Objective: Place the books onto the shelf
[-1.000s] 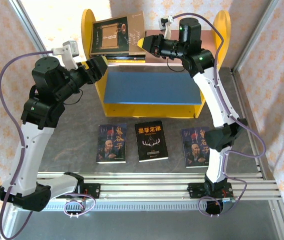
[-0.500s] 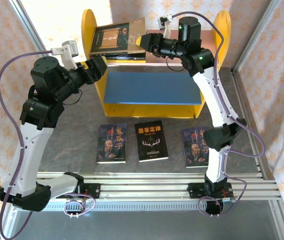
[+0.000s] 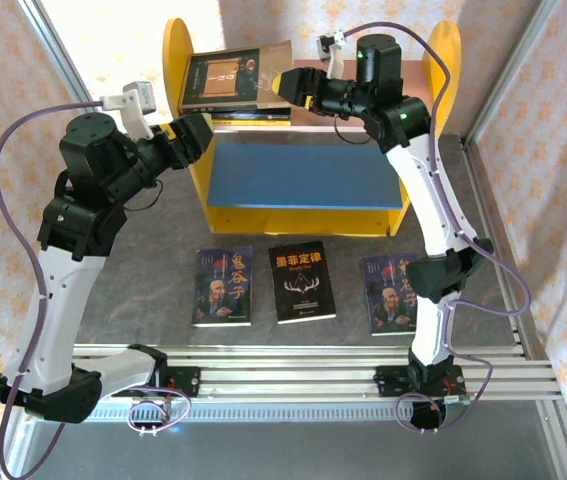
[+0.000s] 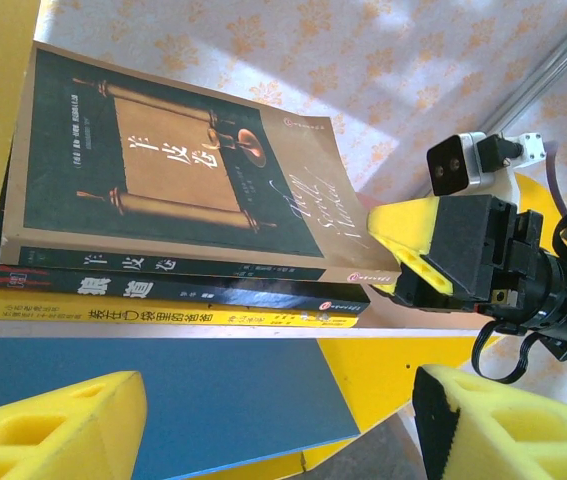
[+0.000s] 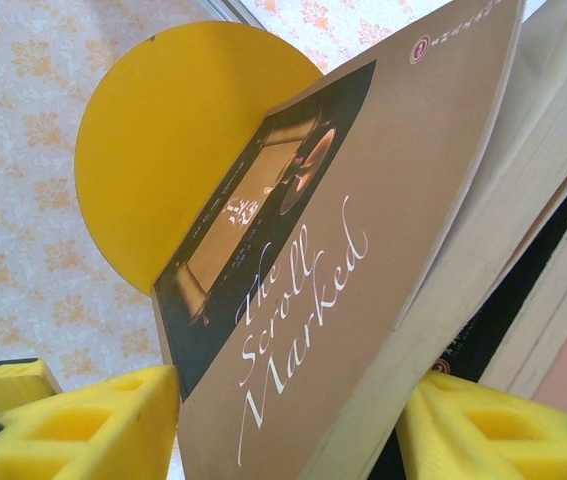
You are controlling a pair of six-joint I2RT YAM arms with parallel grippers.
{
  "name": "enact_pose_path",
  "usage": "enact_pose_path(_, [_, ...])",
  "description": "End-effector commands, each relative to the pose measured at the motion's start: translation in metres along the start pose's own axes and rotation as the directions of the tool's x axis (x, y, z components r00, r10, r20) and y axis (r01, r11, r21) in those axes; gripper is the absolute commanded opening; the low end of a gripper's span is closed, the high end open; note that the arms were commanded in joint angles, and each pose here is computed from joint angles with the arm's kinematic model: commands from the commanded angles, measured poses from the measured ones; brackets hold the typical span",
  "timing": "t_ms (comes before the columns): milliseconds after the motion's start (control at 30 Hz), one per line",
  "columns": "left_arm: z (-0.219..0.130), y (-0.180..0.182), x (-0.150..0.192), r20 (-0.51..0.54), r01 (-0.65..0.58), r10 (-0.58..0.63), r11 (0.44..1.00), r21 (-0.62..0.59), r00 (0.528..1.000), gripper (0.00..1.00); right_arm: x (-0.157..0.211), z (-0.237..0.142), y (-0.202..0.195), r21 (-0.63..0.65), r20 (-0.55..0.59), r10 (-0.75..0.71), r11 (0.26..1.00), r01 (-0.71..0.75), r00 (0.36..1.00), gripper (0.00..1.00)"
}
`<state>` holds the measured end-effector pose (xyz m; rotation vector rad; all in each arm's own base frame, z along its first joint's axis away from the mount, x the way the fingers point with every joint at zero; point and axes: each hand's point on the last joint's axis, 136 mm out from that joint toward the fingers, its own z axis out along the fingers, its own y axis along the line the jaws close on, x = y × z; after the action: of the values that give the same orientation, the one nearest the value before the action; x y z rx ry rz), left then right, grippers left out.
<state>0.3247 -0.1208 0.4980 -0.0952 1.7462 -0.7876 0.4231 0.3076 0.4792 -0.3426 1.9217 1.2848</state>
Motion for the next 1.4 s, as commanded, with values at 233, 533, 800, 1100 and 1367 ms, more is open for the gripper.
enact_pose_path(233, [-0.014, -0.009, -0.009, 0.038, -0.039, 0.039, 0.999, 0.008, 0.999, 0.7, 0.001, -0.02, 0.002, 0.047, 0.008, -0.033, 0.998, 0.033, 0.999, 0.63])
enact_pose_path(533, [-0.018, -0.009, -0.009, 0.041, -0.04, 0.04, 0.999, 0.006, 0.998, 0.7, 0.005, -0.026, -0.002, 0.065, 0.01, -0.039, 0.997, 0.038, 0.999, 0.65])
enact_pose_path(800, [-0.019, -0.008, -0.008, 0.041, -0.039, 0.039, 0.999, 0.004, 0.998, 0.7, 0.009, -0.026, 0.0, 0.046, 0.001, -0.05, 0.998, 0.05, 0.999, 0.55])
enact_pose_path(1100, [-0.023, -0.005, -0.007, 0.046, -0.051, 0.051, 0.999, -0.018, 0.998, 0.7, 0.012, -0.027, 0.008, -0.003, -0.007, -0.063, 0.998, 0.063, 0.998, 0.47])
enact_pose_path(1367, [-0.022, -0.005, -0.007, 0.045, -0.049, 0.049, 0.999, -0.015, 0.998, 0.7, 0.018, -0.024, 0.016, -0.064, -0.038, -0.06, 0.996, 0.057, 0.997, 0.46])
